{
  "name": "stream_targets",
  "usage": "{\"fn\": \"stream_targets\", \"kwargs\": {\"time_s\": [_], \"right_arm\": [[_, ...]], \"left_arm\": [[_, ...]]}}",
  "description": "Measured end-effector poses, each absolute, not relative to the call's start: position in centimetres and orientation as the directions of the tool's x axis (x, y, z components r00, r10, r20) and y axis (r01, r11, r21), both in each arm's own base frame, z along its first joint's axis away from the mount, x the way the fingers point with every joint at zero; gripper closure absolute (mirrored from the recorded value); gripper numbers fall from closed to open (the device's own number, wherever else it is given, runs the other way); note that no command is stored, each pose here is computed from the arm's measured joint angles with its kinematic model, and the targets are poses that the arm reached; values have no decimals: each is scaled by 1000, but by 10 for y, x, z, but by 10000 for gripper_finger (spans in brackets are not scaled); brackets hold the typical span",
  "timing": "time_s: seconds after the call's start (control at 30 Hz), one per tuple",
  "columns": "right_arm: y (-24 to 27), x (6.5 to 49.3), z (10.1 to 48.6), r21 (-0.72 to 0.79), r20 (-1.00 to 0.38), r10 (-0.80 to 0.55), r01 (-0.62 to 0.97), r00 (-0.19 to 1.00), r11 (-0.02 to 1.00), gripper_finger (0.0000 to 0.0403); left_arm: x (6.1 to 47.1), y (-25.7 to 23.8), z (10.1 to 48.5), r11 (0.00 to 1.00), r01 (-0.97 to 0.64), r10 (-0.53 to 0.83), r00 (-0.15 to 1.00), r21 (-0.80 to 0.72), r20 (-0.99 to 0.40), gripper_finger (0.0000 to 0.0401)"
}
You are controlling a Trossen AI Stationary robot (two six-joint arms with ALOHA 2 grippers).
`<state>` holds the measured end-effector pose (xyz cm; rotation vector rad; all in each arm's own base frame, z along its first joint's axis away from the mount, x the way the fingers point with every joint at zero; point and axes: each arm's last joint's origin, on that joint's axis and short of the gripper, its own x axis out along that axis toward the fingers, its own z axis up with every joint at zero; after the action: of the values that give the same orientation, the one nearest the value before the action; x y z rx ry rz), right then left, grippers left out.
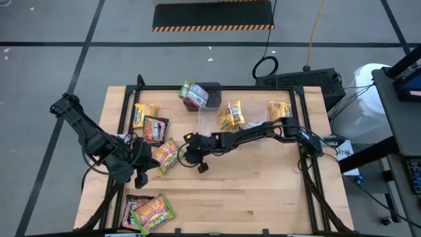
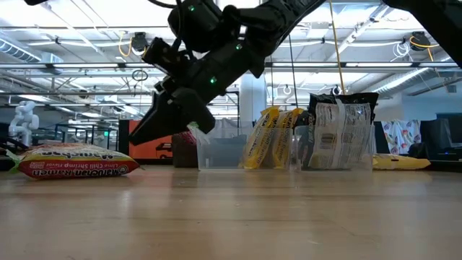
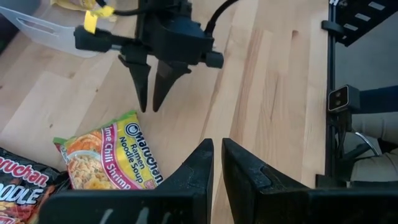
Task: Sort Maruchan noodles
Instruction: Put the green noodle pack into the black bin
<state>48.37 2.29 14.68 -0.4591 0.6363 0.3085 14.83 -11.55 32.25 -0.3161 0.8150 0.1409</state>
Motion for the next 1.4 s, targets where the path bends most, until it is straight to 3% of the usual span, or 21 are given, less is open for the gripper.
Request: {"fn": "stream_targets", "kwargs": {"time_s": [0.17, 0.33, 1.03, 1.2, 1.4], "right_arm": [[22, 487, 127, -325, -648, 122, -417, 752, 849, 335], [23, 489, 125, -495, -632, -13, -391, 775, 776, 335], [2, 491, 128, -461, -610, -42, -311, 791, 831, 335], [-1, 490, 127, -347, -622, 72, -357, 779, 868, 335], [-1, 491, 128, -376, -609, 72, -367, 790, 851, 335]], "left_arm": [[148, -116, 323, 943, -245, 1, 681, -226, -732, 364], [148, -116, 323, 941, -248, 1, 681, -229, -732, 364], [148, -116, 323, 941, -249, 2, 681, -229, -732, 364], [148, -116, 323, 941, -249, 1, 681, -230, -732, 364], [148, -116, 323, 941, -249, 1, 681, -230, -732, 364]]}}
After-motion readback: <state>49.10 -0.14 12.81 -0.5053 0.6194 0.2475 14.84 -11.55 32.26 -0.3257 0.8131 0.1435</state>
